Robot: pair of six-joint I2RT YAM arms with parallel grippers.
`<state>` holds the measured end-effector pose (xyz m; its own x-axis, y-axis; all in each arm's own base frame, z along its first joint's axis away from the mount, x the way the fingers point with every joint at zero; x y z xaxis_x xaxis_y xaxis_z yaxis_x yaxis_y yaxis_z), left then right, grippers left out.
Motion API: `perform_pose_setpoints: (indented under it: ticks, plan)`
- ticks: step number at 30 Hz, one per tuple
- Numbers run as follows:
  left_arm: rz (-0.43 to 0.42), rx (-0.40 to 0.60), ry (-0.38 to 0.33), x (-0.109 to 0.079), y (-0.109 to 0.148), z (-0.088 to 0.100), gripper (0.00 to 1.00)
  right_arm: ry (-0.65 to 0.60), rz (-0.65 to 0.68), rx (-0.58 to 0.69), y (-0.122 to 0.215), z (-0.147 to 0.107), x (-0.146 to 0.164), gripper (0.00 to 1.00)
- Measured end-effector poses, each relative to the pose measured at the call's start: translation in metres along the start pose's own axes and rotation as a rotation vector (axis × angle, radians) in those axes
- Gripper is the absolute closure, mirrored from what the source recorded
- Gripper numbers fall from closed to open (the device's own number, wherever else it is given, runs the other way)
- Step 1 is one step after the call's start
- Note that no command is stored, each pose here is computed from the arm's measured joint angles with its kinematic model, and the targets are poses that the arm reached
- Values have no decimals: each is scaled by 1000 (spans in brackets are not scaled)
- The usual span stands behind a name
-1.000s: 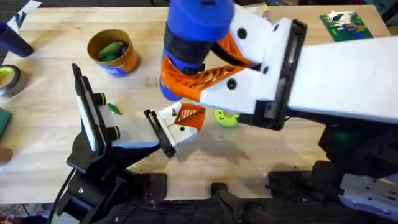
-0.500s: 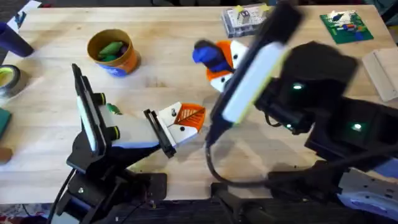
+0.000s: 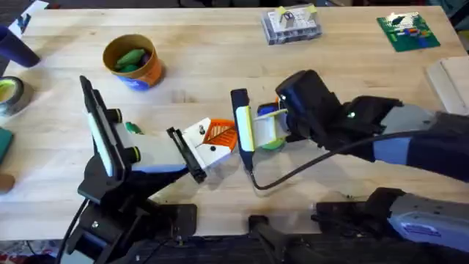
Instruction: Pick up the gripper from the table and insert it into the empty holder that is missing its gripper. Then pick up a screw, insert it into the mounting hole, and use the screwdriver to tighten it. Finally, clean up the table by picking up the vegetable and placing it into the bucket.
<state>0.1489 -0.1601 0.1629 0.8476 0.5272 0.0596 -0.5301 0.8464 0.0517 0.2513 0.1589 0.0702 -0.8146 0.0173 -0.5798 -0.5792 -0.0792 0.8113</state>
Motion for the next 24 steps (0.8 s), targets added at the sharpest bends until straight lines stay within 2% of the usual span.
perform_pose_setpoints:
  ticks: [6, 11, 14, 18, 20, 24]
  plan:
    - [36, 6, 1, 6, 0, -1, 989, 23, 47, 44, -4, -1, 0, 921]
    - [97, 25, 9, 16, 1, -5, 989, 4, 18, 55, -16, 4, -9, 920]
    - [148, 30, 12, 24, 2, -6, 989, -85, 10, 49, -26, 7, -8, 921]
    - [157, 17, 7, 25, 3, -3, 989, -240, -25, 71, -30, 1, -10, 920]
    - [146, 15, 6, 24, 2, -3, 989, -332, -46, 83, -32, -5, -15, 920]
    - [61, 7, 7, 9, 0, -1, 989, -509, -84, 119, -33, -21, -22, 921]
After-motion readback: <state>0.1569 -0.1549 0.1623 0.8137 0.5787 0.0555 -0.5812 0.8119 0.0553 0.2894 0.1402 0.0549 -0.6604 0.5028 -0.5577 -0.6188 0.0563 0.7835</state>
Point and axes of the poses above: each hand's point on the last joint's axis, 136 mm out from that joint toward the fingers, its own y axis back along the fingers, its own x axis along the line the jaws close on, z = x × y, the point moved 2 cm from there along y, back along the fingers, and after that the axes turned 8 degrees about -y, right-handed, at the moved point
